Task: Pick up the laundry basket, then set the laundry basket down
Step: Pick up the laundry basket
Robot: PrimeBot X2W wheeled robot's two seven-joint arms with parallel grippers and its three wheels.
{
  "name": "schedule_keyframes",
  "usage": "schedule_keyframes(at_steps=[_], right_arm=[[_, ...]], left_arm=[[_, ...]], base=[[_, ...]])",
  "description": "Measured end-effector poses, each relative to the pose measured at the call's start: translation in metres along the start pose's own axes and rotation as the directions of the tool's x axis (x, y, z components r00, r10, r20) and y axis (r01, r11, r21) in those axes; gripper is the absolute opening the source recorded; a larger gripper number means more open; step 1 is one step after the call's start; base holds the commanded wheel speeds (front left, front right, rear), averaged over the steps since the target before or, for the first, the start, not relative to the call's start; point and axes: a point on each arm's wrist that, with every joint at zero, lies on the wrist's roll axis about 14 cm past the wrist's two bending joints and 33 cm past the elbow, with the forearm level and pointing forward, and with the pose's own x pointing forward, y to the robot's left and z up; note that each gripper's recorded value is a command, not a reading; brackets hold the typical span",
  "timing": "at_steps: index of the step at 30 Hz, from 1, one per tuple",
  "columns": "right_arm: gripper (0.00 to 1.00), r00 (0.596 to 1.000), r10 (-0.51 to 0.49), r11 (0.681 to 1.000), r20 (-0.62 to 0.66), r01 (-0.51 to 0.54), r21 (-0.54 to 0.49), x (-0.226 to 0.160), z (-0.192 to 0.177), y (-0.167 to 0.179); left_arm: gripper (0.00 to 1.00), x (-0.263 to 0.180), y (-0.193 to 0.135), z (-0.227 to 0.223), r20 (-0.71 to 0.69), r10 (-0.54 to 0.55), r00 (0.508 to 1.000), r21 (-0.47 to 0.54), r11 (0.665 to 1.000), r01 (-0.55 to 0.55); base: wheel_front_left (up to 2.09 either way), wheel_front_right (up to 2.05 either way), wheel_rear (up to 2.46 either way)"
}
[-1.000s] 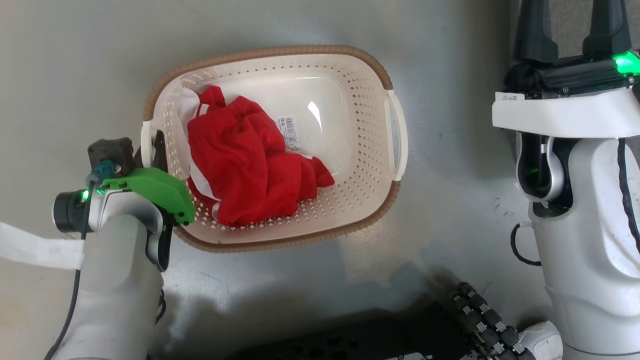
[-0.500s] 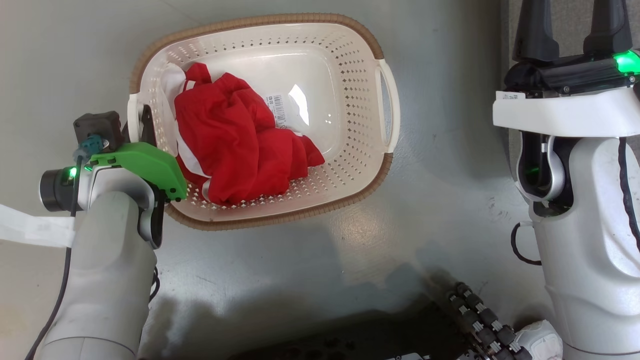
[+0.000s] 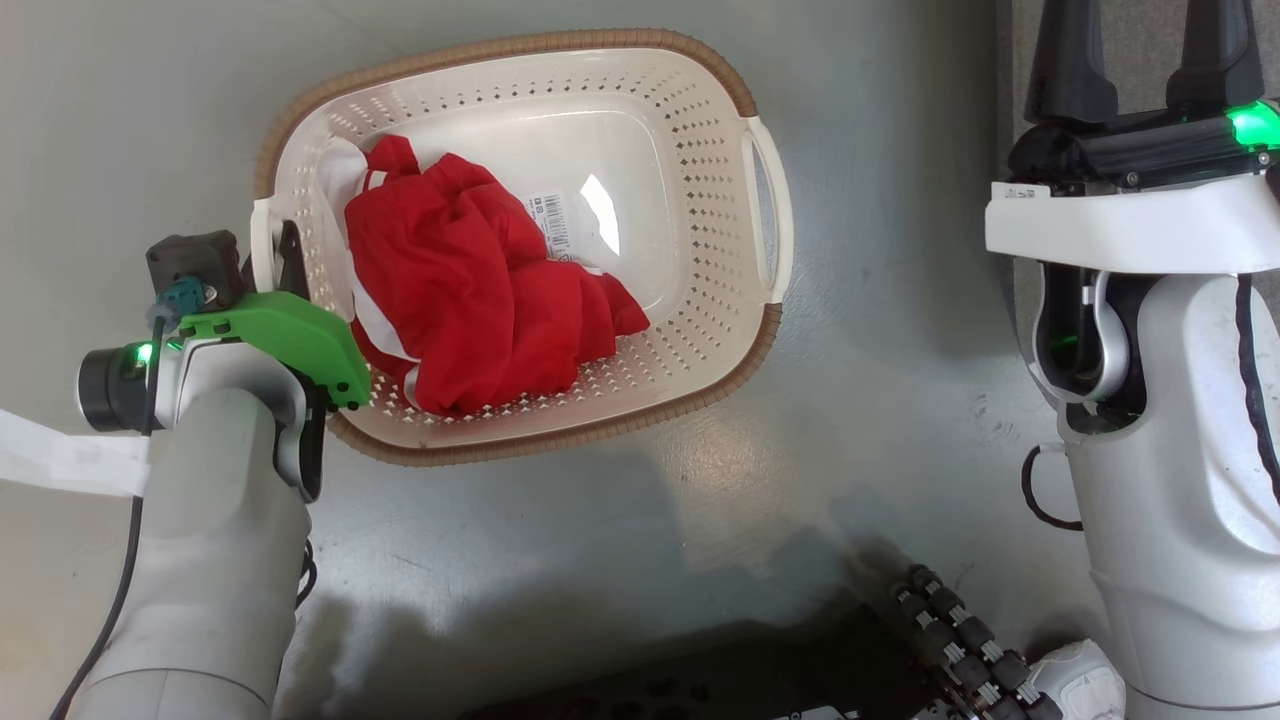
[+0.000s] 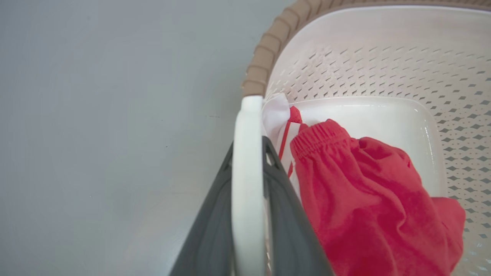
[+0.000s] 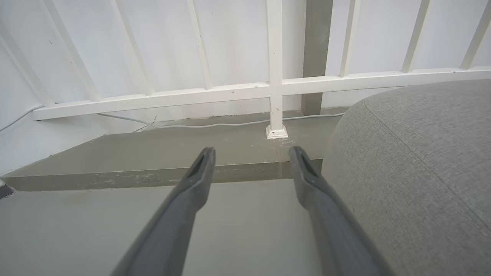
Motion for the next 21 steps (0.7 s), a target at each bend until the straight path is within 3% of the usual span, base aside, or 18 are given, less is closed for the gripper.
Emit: schedule_keyframes(at_steps=[4, 5, 6, 8, 21], right_arm=[[1.0, 1.0, 0.0, 1.0, 0.0, 0.0, 0.0, 0.0, 0.0, 0.0], [1.0, 1.0, 0.0, 1.0, 0.0, 0.0, 0.0, 0.0, 0.0, 0.0], [1.0, 1.0, 0.0, 1.0, 0.0, 0.0, 0.0, 0.0, 0.0, 0.0], [1.0, 1.0, 0.0, 1.0, 0.0, 0.0, 0.0, 0.0, 0.0, 0.0], [1.0, 1.0, -0.005, 1.0, 0.011, 0.004, 0.003, 0.0, 0.007, 0.001]], left_arm=[[0.8, 0.001, 0.0, 0.0, -0.004, 0.001, 1.0, 0.001, 1.0, -0.001], [0.8, 0.001, 0.0, 0.0, -0.003, 0.002, 1.0, 0.001, 1.0, -0.002], [0.91, 0.001, 0.001, 0.001, -0.002, 0.002, 1.0, 0.001, 1.0, -0.002], [1.0, 0.001, 0.0, 0.0, -0.003, 0.001, 1.0, 0.0, 1.0, -0.001], [1.0, -0.002, 0.002, 0.014, 0.026, 0.009, 1.0, 0.009, 1.0, -0.009]], base=[[0.0, 0.0, 0.0], [0.0, 0.0, 0.0], [0.0, 0.0, 0.0], [0.0, 0.0, 0.0], [0.0, 0.0, 0.0]])
